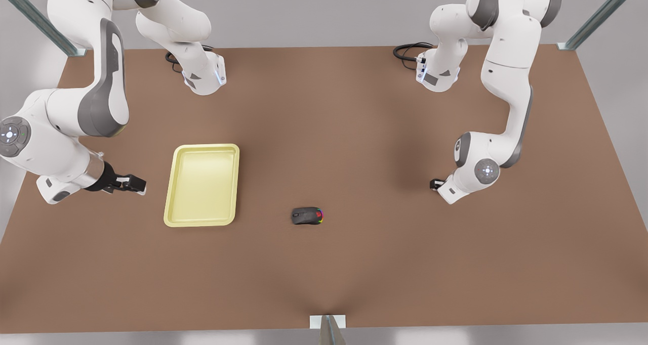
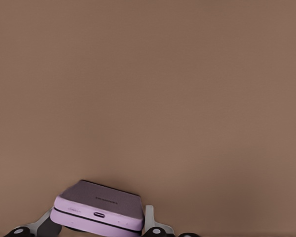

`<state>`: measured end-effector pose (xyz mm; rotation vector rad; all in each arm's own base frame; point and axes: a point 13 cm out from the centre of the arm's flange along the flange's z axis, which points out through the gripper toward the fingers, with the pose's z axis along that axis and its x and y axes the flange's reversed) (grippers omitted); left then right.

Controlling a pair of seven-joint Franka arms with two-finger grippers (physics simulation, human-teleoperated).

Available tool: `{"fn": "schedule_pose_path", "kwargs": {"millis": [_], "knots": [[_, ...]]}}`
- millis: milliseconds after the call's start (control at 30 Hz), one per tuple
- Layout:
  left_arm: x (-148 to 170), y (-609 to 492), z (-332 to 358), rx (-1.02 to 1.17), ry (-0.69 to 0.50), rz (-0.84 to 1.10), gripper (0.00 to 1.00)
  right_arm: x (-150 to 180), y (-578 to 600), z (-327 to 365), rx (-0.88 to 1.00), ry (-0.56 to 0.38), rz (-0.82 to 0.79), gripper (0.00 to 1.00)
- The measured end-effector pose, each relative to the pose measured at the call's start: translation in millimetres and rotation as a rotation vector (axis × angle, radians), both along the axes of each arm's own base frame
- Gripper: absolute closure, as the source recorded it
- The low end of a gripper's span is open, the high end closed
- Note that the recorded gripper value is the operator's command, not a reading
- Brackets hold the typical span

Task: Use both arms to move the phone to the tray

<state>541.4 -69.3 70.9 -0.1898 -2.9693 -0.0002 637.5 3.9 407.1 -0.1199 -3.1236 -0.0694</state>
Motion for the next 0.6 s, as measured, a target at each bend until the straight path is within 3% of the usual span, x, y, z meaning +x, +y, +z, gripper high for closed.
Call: {"fn": "schedule_pose_path", "kwargs": {"millis": [200,300,600], "knots": [[-2.2,-0.2,-5.2,0.002,0.008,0.007,0.16,-0.5,-0.6,0.6,0.002,0.001,0.002,0.0],[-1.3,0.0,-4.5,0.003,0.006,0.01,0.23,-0.9,-1.0,0.0,0.002,0.002,0.004,0.0],[2.3,-0.3,2.2,0.005,-0.001,0.018,0.22,-0.6,-1.3,-0.9,0.003,0.003,0.008,0.0]]}}
